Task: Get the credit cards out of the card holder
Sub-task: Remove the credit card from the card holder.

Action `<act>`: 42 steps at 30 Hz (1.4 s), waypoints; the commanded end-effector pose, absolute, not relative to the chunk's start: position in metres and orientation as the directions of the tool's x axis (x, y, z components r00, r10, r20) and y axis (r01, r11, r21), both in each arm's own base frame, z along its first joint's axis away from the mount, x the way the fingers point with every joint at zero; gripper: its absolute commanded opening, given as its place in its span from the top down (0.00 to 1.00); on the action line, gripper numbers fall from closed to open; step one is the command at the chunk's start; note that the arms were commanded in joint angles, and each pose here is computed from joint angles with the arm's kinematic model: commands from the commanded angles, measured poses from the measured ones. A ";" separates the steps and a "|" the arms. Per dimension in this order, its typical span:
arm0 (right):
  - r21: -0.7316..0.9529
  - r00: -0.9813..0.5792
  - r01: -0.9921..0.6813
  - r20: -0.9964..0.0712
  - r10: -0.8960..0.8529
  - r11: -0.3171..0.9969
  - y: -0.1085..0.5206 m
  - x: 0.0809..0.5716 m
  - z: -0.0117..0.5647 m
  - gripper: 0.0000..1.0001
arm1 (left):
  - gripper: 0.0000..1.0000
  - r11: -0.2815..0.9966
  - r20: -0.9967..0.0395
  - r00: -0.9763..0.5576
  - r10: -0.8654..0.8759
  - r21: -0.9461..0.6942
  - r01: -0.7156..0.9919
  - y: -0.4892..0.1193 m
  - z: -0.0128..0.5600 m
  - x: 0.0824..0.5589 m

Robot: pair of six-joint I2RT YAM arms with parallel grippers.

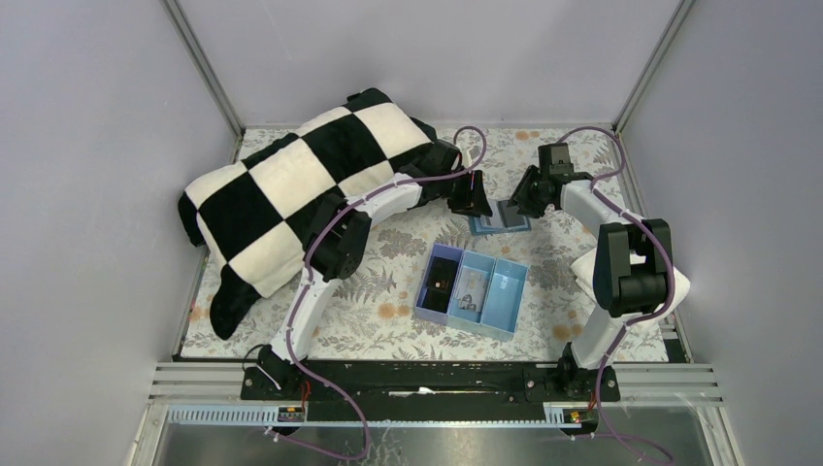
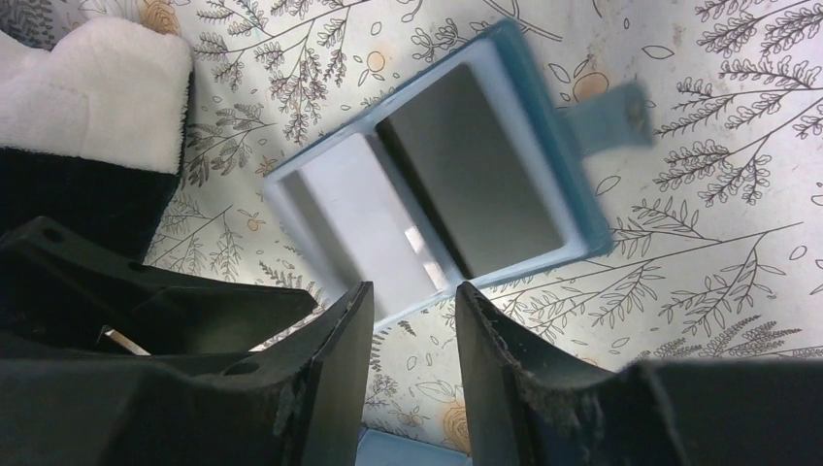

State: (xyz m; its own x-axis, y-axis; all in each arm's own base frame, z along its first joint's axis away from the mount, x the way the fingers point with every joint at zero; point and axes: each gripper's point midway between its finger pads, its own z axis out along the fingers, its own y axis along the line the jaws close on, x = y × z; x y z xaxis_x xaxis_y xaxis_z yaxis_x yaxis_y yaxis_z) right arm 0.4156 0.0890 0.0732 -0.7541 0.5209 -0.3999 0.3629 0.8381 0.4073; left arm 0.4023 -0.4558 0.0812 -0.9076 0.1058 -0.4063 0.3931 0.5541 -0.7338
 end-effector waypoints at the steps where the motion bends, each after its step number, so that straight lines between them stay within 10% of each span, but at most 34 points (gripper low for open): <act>1: 0.446 -0.745 0.334 -0.415 0.522 0.830 0.094 0.419 0.085 0.56 | 0.52 0.494 -0.463 -0.882 0.090 -0.748 0.443 -0.469 0.106 0.408; 6: 0.442 -0.748 0.336 -0.412 0.521 0.832 0.093 0.418 0.084 0.55 | 0.55 0.485 -0.474 -0.877 0.073 -0.752 0.447 -0.472 0.113 0.412; 12: 0.433 -0.793 0.294 -0.386 0.470 0.852 0.098 0.419 0.077 0.53 | 0.89 0.524 -0.515 -0.856 0.032 -0.721 0.453 -0.462 0.122 0.422; 42: 0.502 -0.852 0.353 -0.176 0.493 0.789 0.137 0.404 0.013 0.60 | 0.72 0.677 -0.515 -0.857 -0.016 -0.636 0.370 -0.412 0.103 0.442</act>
